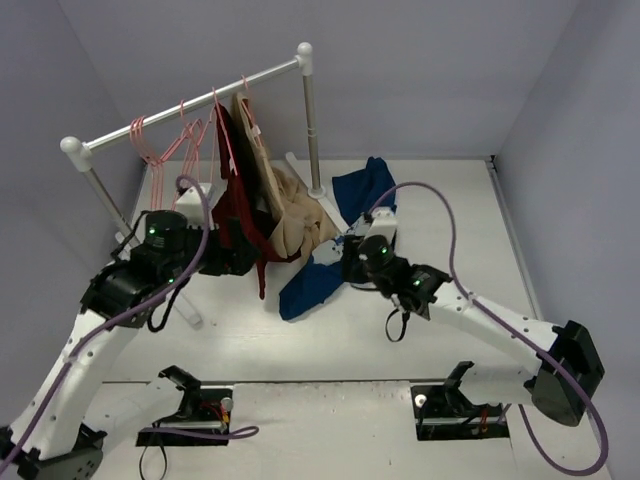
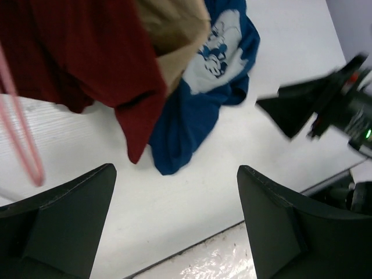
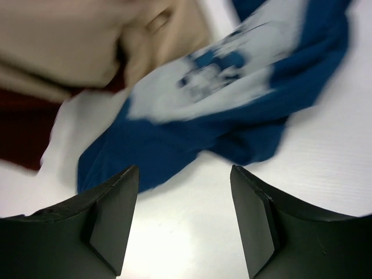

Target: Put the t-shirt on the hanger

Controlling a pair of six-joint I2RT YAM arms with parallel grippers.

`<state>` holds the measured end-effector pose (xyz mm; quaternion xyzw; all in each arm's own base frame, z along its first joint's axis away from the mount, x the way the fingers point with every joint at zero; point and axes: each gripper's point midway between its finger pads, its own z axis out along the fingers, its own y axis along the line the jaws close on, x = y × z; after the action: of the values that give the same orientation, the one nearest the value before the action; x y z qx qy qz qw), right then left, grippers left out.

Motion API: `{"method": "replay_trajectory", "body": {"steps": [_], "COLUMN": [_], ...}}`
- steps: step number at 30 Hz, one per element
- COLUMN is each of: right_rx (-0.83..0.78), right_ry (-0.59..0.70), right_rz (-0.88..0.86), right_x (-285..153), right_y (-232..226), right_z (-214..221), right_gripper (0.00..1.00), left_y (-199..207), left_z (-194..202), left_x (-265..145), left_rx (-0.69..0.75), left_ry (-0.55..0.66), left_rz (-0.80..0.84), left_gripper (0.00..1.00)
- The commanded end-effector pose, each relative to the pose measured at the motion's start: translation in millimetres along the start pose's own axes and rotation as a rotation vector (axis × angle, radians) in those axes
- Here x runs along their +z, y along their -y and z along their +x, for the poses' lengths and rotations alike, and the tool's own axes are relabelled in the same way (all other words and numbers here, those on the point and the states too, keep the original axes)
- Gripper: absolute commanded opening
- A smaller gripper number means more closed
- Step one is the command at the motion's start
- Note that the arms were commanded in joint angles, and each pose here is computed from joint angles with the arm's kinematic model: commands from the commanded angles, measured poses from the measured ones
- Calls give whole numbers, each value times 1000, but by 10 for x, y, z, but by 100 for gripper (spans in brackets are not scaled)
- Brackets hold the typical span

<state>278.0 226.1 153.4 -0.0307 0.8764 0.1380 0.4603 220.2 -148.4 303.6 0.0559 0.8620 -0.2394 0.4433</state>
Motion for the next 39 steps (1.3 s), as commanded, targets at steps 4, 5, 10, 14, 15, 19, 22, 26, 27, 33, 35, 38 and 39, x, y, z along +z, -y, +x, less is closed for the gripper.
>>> {"method": "replay_trajectory", "body": {"steps": [4, 5, 10, 14, 15, 19, 22, 26, 27, 33, 35, 38, 39], "right_rx": [115, 107, 78, 64, 63, 36, 17, -18, -25, -12, -21, -37, -42], "right_ry": [-70, -96, -157, -163, -163, -171, -169, -192, -197, -180, -166, -149, -146], "right_rz": [185, 185, 164, 161, 164, 176, 175, 204, 215, 201, 186, 165, 160], "right_x": [156, 191, 346, 450, 470, 626, 742, 894, 928, 1013, 1016, 1024, 1029], "right_y": [771, 789, 795, 826, 838, 879, 875, 923, 943, 967, 947, 950, 952], "right_z": [200, 288, 543, 665, 683, 757, 763, 836, 856, 855, 805, 743, 733], "right_gripper": [59, 59, 62, 66, 66, 67, 66, 65, 64, 63, 63, 57, 54], "left_y": [503, 536, 592, 560, 557, 536, 501, 469, 464, 436, 417, 391, 381], "left_z": [259, 318, 473, 482, 481, 577, 650, 675, 676, 735, 767, 812, 823], "left_x": [446, 491, 607, 597, 581, 591, 603, 573, 566, 553, 558, 576, 583], "left_rx": [50, 60, 74, 93, 95, 103, 103, 100, 100, 104, 107, 110, 109], "left_ry": [-62, -81, -136, -133, -130, -154, -172, -169, -167, -177, -185, -195, -197], "left_rz": [35, 32, 26, 21, 24, 28, 22, 19, 20, 20, 16, 8, 6], "left_gripper": [81, 81, 81, 81, 81, 81, 81, 81, 81, 81, 81, 81, 81]}}
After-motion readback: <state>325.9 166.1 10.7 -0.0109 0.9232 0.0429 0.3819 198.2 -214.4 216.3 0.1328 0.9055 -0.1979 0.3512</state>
